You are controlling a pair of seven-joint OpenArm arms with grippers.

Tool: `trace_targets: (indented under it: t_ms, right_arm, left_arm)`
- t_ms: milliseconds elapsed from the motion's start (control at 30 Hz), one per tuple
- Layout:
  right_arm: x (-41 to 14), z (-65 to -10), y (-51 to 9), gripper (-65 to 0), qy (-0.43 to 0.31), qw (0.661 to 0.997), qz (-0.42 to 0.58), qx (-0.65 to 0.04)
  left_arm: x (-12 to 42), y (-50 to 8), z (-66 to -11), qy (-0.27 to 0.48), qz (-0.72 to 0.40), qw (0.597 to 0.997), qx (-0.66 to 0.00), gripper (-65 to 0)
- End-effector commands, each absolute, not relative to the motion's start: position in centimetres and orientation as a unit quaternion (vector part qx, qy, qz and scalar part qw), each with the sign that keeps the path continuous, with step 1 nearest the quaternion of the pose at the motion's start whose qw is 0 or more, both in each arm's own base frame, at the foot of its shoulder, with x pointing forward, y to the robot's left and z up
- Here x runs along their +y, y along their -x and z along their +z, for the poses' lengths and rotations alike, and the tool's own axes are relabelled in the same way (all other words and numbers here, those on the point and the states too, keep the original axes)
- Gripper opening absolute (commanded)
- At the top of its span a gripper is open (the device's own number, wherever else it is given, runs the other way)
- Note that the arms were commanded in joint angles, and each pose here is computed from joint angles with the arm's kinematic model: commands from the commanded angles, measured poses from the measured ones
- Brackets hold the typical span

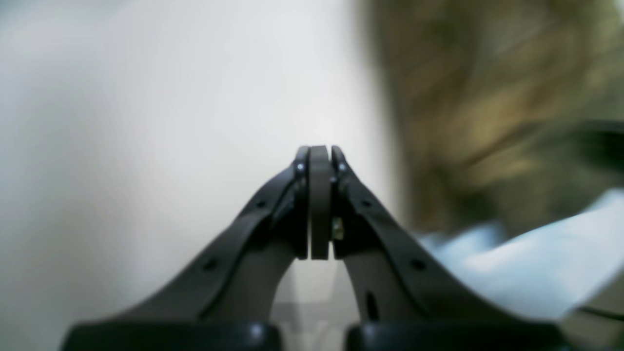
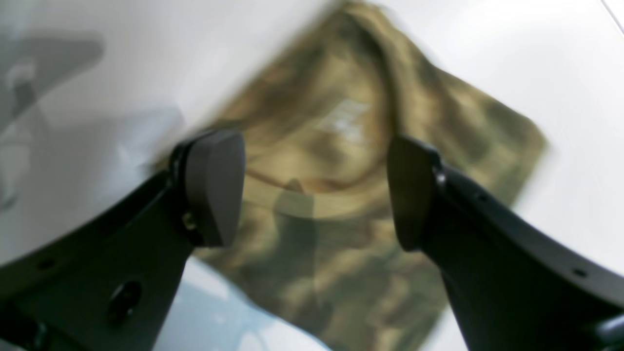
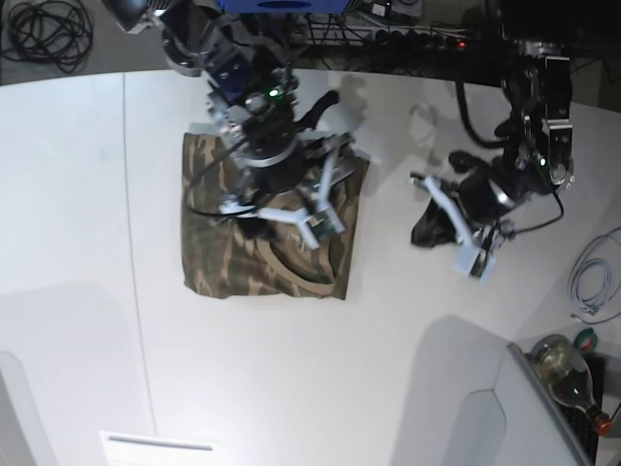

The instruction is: Layout the t-shirt on the table in an organized manner, then fold the t-shirt properly

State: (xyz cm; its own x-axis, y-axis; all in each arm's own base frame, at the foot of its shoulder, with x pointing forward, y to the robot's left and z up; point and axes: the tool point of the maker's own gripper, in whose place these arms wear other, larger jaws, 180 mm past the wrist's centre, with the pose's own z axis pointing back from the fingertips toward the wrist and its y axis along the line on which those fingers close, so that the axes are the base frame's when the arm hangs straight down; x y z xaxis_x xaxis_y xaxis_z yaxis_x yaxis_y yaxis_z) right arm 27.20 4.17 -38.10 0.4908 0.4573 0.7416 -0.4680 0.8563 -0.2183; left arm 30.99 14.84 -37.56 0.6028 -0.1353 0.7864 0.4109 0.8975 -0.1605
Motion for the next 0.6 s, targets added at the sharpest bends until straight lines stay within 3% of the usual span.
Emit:
trace_targets:
  t_ms: [0,33,167,200,233,567]
  right_arm:
    - [3.8,-36.6,-28.1,-21.8,-0.007,0.856,0.249,-0.452]
    - [2.8,-36.5,-28.4,-21.8,0.000,0.860,0.234,-0.453]
    - [-0.4,-37.0,-29.0,-21.8,0.023,0.873,0.198,-0.445]
    - [-1.1,-37.2,-29.0,-21.8,0.030,0.875,0.193,-0.443]
    - [-1.9,-37.4,-29.0,-21.8,0.037,0.877,0.191,-0.440]
    - [-3.6,-38.4,-28.3,-21.8,0.056,0.879,0.203,-0.427]
  left_arm:
    - [15.6,-32.3,-36.3,0.163,-0.146,0.874,-0.434,-65.0]
    - [15.3,-32.7,-36.4,0.177,-0.138,0.872,-0.435,-62.5]
    - [13.6,-34.0,-37.2,0.233,-0.094,0.867,-0.430,-16.3]
    - [13.2,-34.3,-37.5,0.247,-0.083,0.865,-0.428,-7.1]
    - [12.7,-34.4,-37.7,0.258,-0.080,0.864,-0.426,-2.8]
    - [9.2,-33.2,-41.8,0.334,-0.087,0.860,-0.375,-1.2]
